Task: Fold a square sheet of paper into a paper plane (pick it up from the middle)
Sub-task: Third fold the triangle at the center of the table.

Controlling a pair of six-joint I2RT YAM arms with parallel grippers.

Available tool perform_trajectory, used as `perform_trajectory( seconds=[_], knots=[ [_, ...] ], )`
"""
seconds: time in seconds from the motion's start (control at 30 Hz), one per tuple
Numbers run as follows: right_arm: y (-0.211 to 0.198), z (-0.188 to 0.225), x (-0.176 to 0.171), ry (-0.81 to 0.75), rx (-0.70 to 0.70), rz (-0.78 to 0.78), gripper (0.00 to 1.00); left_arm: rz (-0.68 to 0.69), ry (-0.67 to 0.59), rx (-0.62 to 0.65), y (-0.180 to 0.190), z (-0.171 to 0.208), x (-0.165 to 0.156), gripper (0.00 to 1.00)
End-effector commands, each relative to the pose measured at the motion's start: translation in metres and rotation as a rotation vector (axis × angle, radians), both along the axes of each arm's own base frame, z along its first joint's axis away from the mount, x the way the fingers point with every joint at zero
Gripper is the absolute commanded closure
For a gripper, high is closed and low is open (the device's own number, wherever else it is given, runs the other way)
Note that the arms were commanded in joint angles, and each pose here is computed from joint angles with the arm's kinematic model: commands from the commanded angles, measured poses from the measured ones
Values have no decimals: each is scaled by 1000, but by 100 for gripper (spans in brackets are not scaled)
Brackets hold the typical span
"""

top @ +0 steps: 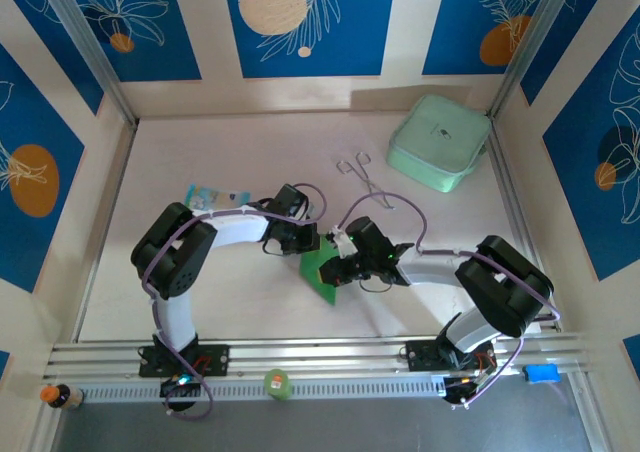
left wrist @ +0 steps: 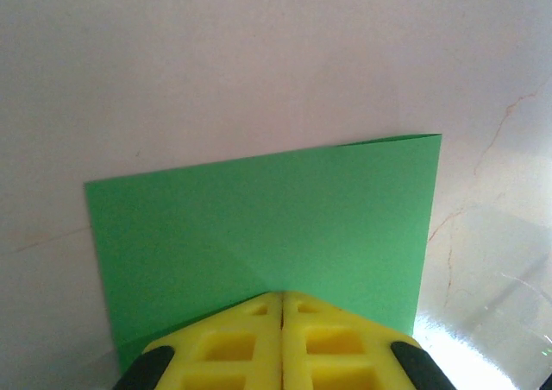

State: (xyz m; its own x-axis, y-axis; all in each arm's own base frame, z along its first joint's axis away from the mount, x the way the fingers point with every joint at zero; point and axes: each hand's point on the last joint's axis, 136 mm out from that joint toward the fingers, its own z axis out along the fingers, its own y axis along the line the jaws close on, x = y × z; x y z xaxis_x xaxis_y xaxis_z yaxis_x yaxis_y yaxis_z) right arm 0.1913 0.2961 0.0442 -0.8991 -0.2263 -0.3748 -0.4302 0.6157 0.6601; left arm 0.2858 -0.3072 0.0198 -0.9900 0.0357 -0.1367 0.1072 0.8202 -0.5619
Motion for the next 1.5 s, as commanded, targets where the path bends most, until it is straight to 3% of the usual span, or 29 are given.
perform_trajectory(
  seconds=[0.0,0.53,1.47],
  knots=[
    [-10,-13,-1,31,-42,-25,100,12,33,58,14,-17,-5,91],
    [-23,-24,13,23,-162,-105,100,22,24,41,13,-10,-4,92],
    [-26,-27,17,18,-204,-113,100,23,31,34,12,-11,-4,92]
  ],
)
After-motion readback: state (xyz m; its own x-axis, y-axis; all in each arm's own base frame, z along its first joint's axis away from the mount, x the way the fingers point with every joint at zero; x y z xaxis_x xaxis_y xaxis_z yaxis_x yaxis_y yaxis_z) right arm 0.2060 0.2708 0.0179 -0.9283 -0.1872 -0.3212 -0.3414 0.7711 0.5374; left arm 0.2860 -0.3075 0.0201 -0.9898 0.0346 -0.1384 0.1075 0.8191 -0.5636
